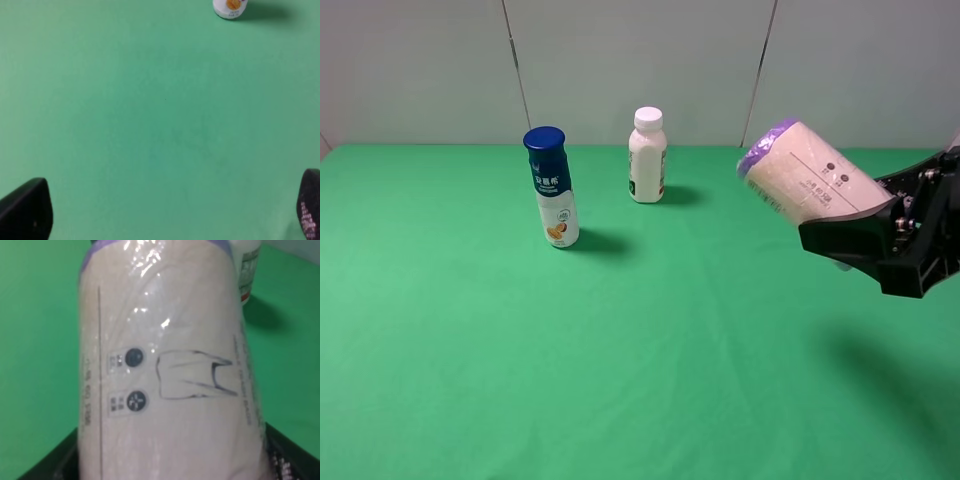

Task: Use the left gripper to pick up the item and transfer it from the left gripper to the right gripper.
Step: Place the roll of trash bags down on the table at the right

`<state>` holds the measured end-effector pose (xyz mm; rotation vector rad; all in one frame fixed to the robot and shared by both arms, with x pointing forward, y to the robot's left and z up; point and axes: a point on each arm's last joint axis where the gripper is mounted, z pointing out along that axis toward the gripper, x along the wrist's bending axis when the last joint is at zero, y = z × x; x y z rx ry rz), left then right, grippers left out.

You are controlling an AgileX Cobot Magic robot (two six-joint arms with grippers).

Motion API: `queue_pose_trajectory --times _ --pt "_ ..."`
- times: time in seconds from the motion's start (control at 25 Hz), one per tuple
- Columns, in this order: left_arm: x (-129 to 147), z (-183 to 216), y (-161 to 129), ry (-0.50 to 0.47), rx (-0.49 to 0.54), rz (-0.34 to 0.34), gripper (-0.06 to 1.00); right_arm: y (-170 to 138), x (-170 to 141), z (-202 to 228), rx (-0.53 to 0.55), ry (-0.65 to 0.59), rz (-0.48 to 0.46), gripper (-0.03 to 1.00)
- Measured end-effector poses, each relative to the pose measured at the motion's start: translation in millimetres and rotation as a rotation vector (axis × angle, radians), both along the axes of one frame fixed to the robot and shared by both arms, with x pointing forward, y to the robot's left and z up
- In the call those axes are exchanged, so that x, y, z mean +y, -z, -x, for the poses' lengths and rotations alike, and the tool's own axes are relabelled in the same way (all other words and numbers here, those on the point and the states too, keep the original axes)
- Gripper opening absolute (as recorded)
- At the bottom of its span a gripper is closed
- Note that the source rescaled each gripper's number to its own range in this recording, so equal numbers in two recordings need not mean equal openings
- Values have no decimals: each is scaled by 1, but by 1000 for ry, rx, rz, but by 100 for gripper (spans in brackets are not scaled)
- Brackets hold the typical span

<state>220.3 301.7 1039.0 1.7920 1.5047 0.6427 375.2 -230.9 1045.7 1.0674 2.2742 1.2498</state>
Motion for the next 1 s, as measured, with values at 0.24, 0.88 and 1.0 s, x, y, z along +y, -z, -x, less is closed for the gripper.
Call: queue_pose_trajectory --times 0.24,0.88,1.0 --pt "-2 0 0 -96 0 0 95 3 -1 1 66 47 -21 0" --pt "-4 0 0 -227 0 0 95 38 -13 -29 288 272 104 0" --pt "-4 0 0 -227 1 0 95 53 -13 -47 321 296 137 0"
